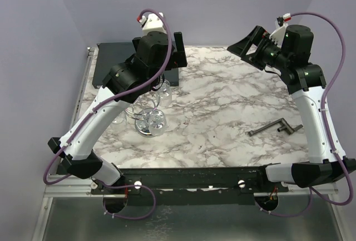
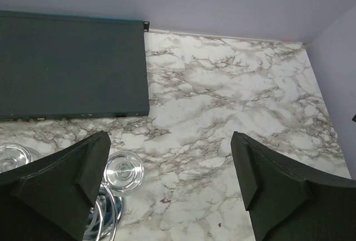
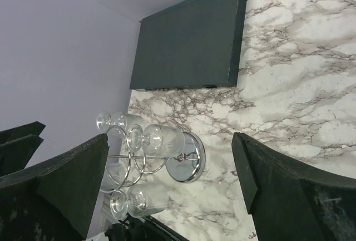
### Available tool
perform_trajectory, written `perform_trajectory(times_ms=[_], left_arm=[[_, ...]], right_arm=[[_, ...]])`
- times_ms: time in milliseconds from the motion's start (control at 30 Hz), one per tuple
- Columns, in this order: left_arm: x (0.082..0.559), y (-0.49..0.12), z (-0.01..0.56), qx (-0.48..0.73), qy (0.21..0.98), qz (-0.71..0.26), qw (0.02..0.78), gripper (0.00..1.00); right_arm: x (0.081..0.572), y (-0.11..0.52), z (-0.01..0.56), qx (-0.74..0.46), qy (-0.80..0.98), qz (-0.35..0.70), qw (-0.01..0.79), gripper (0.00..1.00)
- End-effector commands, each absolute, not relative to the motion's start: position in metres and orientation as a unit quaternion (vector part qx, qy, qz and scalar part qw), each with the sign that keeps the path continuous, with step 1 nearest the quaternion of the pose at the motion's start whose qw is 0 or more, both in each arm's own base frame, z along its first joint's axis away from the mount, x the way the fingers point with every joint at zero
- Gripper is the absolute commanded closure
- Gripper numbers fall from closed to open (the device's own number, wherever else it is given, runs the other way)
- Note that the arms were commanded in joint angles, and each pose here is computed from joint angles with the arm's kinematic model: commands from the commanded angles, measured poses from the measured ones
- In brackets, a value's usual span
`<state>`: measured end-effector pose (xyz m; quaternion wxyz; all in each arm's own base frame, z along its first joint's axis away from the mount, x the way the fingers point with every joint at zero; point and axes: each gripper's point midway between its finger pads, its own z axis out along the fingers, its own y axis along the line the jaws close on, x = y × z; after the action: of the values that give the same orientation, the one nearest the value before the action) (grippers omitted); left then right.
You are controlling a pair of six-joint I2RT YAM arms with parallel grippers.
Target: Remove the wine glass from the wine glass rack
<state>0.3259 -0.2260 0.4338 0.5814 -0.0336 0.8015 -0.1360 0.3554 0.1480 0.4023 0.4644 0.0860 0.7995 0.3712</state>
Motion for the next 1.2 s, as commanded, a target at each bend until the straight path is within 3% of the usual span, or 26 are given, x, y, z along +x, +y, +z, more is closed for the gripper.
perform_trajectory(times_ms=[0,533,1167], left_arm=[[0.321,-0.212,0.441,-0.041,0.795,-0.123,0.593,0.01],[0.298,-0.206,0.455,0.003,0.781,-0.165,0.603,0.01],[0.27,-0.179,0.467,-0.01,0.767,-0.19,0.613,0.01]], right_arm=[[0.351,0.154,0.407,0.075,0.794,0.383,0.466,0.0],[0.348,0.176,0.391,0.065,0.8,0.406,0.438,0.01],[0.32,0.315,0.335,-0.007,0.824,0.463,0.328,0.13]])
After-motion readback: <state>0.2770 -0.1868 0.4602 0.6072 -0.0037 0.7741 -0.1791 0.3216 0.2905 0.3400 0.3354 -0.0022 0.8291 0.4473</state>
